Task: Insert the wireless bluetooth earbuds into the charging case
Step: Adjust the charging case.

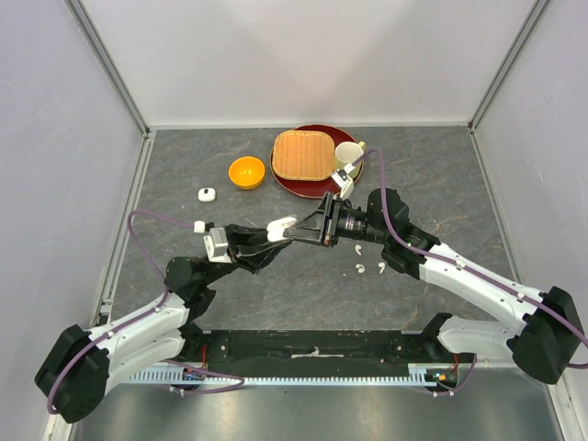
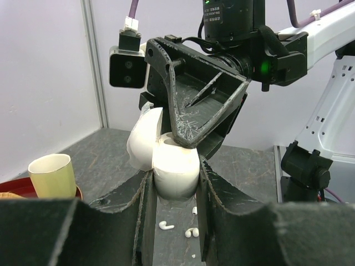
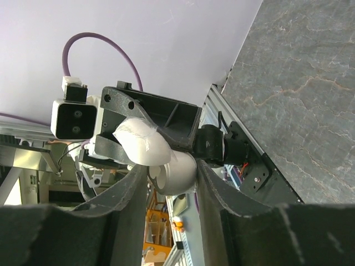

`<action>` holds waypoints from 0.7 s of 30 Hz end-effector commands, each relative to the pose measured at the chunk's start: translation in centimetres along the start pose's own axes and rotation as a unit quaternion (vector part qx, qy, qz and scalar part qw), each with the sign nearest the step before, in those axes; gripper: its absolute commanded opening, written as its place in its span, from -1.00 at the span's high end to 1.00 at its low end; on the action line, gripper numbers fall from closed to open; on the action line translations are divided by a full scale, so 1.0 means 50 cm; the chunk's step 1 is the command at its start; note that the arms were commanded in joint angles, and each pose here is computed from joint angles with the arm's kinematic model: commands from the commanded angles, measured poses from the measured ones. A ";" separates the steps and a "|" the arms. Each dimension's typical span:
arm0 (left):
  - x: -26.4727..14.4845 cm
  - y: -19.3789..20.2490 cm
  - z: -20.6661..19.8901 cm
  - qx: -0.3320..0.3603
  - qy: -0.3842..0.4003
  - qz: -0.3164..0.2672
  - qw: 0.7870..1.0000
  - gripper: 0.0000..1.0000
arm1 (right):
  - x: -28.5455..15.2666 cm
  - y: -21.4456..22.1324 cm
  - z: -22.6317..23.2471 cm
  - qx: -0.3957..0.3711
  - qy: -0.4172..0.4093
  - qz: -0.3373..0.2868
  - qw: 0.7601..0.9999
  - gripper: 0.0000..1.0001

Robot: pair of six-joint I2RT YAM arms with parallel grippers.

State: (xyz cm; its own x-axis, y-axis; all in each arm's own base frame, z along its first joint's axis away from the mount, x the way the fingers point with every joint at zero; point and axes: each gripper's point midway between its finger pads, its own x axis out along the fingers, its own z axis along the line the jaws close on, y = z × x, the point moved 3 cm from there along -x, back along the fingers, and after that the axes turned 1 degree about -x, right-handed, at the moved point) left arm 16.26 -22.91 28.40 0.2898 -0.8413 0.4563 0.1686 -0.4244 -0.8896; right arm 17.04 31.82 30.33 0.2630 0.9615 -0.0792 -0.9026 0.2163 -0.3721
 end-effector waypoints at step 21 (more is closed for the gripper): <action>-0.053 -0.032 0.030 0.045 -0.095 -0.036 0.994 0.95 | -0.136 -0.043 -0.016 -0.135 0.131 -0.123 0.974 -0.91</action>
State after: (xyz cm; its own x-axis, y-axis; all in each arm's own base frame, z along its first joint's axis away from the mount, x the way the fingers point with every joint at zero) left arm 16.08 -20.45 28.60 0.3951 -0.7661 0.5070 0.2155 -0.4592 -0.8618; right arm 16.44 27.11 31.96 0.4598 0.8823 -0.1010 -0.7666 0.3369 -0.5467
